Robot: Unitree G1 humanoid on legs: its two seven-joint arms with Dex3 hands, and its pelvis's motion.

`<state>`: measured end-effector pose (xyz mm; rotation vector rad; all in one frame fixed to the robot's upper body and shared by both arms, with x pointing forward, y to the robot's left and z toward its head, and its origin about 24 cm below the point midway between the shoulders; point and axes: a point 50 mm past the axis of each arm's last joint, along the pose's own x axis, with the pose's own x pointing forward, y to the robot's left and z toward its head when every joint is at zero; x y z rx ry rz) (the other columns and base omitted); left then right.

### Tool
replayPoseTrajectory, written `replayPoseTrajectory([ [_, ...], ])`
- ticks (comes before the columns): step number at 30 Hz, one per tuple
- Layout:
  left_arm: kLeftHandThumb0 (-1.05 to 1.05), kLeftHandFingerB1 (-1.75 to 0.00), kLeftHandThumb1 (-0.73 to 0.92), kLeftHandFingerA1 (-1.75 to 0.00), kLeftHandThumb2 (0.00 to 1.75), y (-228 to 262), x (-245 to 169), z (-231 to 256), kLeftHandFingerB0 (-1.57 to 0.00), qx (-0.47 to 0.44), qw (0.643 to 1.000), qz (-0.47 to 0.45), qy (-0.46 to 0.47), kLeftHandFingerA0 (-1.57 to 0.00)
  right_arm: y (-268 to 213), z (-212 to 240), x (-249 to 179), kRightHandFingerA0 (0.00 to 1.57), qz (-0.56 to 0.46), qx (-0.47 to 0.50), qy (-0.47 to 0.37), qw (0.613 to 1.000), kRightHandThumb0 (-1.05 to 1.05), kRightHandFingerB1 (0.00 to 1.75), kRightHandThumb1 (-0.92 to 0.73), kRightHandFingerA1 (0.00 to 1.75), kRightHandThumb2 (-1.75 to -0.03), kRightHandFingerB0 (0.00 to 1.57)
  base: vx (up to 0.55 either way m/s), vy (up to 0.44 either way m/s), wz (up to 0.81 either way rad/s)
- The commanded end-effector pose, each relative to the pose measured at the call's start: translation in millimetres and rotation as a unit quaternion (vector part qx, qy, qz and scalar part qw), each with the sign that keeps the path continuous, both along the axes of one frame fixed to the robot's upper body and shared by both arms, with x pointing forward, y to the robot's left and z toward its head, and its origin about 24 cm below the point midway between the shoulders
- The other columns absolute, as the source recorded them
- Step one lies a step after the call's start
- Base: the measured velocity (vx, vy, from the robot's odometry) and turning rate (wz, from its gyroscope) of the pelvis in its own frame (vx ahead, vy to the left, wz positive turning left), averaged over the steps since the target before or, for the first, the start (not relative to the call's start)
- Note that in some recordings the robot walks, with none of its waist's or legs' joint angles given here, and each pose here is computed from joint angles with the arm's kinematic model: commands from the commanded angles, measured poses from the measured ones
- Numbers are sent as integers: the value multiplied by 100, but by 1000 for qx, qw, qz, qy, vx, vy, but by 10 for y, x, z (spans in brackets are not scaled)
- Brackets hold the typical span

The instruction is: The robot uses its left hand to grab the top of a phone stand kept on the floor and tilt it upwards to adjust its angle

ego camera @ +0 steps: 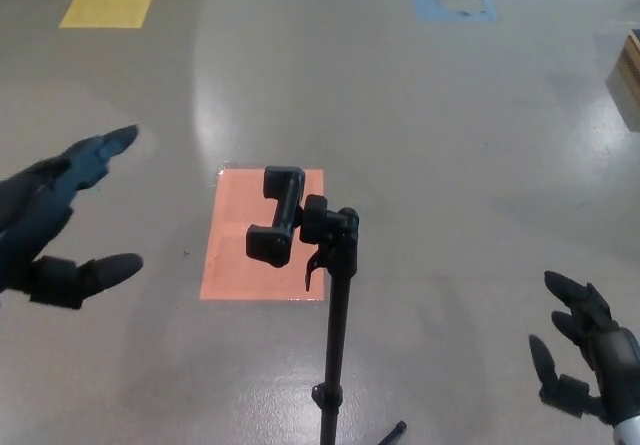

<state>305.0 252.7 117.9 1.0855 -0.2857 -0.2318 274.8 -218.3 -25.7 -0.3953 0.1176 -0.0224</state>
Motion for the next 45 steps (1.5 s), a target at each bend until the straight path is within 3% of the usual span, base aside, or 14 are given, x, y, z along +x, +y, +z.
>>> replayPoseTrajectory([
  [1,-89,-19,74,-30,64,-343,64,219,0,247,955,-129,-100,-24,-91,158,112,1,-10,1,-46,999,-35,48,-56,47,-111,0,0,0,0],
  [3,-87,-18,58,-42,96,-370,92,212,-1,265,949,-133,-105,-18,-90,163,121,1,-10,-1,-46,999,-35,48,-56,47,-111,0,0,0,0],
  [4,-91,-18,76,-29,63,-383,106,212,0,273,946,-136,-107,-25,-90,174,131,1,-10,1,-48,999,-35,48,-56,48,-111,0,0,0,0],
  [5,-91,-18,76,-29,63,-392,116,212,0,278,944,-138,-108,-25,-91,183,138,1,-10,2,-49,999,-35,48,-56,48,-111,0,0,0,0],
  [6,-93,-9,63,-43,98,-401,130,218,0,284,942,-140,-110,-20,-90,195,150,1,-10,2,-51,999,-35,48,-56,48,-111,0,0,0,0],
  [14,-99,0,67,-36,99,-448,258,293,0,323,924,-154,-136,-19,-86,290,235,1,-7,-4,-66,998,-34,48,-57,48,-111,0,0,0,0],
  [35,-96,0,65,-31,94,-226,428,631,0,361,891,-164,-222,-16,-13,338,318,0,4,-1,-72,997,-35,47,-56,47,-111,0,0,0,0],
  [37,-82,0,72,-26,62,-221,407,656,0,363,888,-176,-221,-15,1,302,283,1,3,1,-70,998,-35,47,-56,47,-111,0,0,0,0],
  [38,-91,-8,62,-27,96,-228,398,664,0,363,886,-185,-222,-6,-11,284,252,1,2,3,-70,998,-35,47,-57,47,-111,0,0,0,0],
  [40,-100,0,68,-24,97,-210,403,685,0,366,882,-187,-231,-13,-40,285,237,1,1,3,-71,998,-34,47,-56,47,-111,1,0,0,0],
  [41,-100,-1,68,-20,97,-190,406,699,0,368,880,-188,-235,-7,-59,288,229,24,0,1,-71,997,-67,27,-88,33,-65,14,0,0,0],
  [42,-100,-1,68,-20,97,-181,406,702,0,368,880,-188,-235,-7,-66,290,226,24,0,0,-72,997,-67,27,-88,33,-65,14,0,0,0],
  [43,-102,0,69,-10,98,-151,405,716,0,371,879,-186,-237,-10,-70,291,222,0,1,-1,-72,997,-34,47,-57,47,-111,0,0,0,0],
  [45,-101,-1,68,-10,97,-97,402,750,0,376,874,-184,-245,-7,-73,293,217,0,2,0,-72,997,-34,47,-57,47,-111,0,0,0,0],
])
